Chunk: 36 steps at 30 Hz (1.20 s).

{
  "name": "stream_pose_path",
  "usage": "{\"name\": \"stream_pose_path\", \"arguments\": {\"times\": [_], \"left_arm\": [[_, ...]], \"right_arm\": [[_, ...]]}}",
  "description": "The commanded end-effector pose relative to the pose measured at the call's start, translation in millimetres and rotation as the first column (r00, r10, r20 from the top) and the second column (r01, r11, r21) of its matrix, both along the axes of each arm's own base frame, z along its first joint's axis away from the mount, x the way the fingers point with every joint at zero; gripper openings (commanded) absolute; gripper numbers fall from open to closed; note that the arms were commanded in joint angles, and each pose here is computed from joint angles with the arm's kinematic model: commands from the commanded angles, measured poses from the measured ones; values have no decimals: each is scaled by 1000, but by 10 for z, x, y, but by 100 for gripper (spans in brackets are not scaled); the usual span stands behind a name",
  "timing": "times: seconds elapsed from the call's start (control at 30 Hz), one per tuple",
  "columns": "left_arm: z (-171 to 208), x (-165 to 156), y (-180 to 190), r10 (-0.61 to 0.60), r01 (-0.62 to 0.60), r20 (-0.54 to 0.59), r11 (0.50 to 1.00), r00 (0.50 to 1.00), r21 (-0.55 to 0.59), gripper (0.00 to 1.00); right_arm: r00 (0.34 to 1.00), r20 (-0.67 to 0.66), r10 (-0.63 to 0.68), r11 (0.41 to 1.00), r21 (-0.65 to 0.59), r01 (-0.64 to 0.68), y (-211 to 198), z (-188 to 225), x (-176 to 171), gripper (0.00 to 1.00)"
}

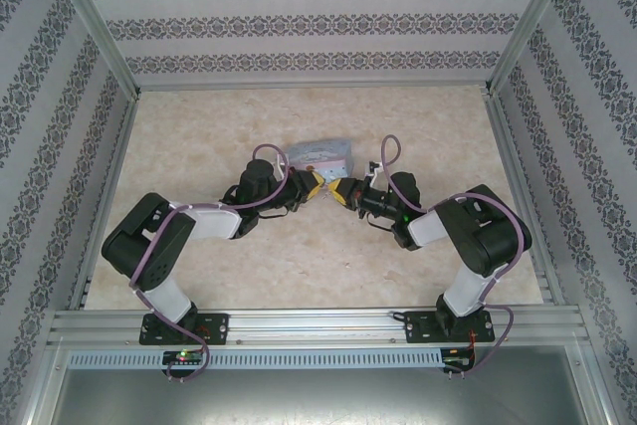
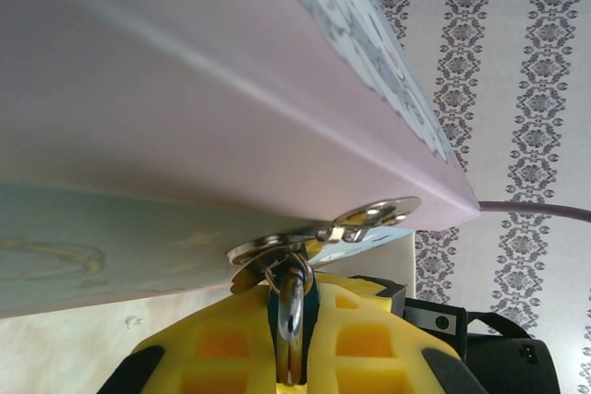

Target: Unlock a padlock with a key

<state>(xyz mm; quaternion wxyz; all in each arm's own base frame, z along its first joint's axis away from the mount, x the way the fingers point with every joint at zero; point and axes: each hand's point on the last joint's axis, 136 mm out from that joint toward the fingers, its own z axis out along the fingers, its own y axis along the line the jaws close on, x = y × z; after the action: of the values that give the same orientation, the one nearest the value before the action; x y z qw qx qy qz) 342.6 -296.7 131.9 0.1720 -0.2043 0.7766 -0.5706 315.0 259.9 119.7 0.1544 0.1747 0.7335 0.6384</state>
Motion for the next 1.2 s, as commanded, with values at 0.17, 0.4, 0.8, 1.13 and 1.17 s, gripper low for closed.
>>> {"name": "stream_pose_path", "arguments": {"times": [0.17, 0.4, 0.8, 1.13, 1.17], "left_arm": [[177, -181, -213, -132, 132, 24, 991, 991, 13, 0], [186, -136, -219, -136, 136, 19, 991, 991, 8, 0], [152, -140, -195, -123, 123, 9, 992, 992, 15, 0], [99, -137, -201, -123, 123, 2, 992, 992, 11, 0], [104, -132, -201, -122, 122, 3, 992, 992, 8, 0]], "right_arm": [[997, 64, -29, 999, -10, 30, -170, 100, -135, 0], [999, 26, -37, 997, -66, 39, -280, -65, -385, 0], [999, 33, -22, 997, -67, 24, -165, 11, -298, 0], [999, 47, -17, 999, -45, 19, -24, 106, -155, 0], [999, 49, -18, 999, -43, 20, -20, 115, -142, 0]]}}
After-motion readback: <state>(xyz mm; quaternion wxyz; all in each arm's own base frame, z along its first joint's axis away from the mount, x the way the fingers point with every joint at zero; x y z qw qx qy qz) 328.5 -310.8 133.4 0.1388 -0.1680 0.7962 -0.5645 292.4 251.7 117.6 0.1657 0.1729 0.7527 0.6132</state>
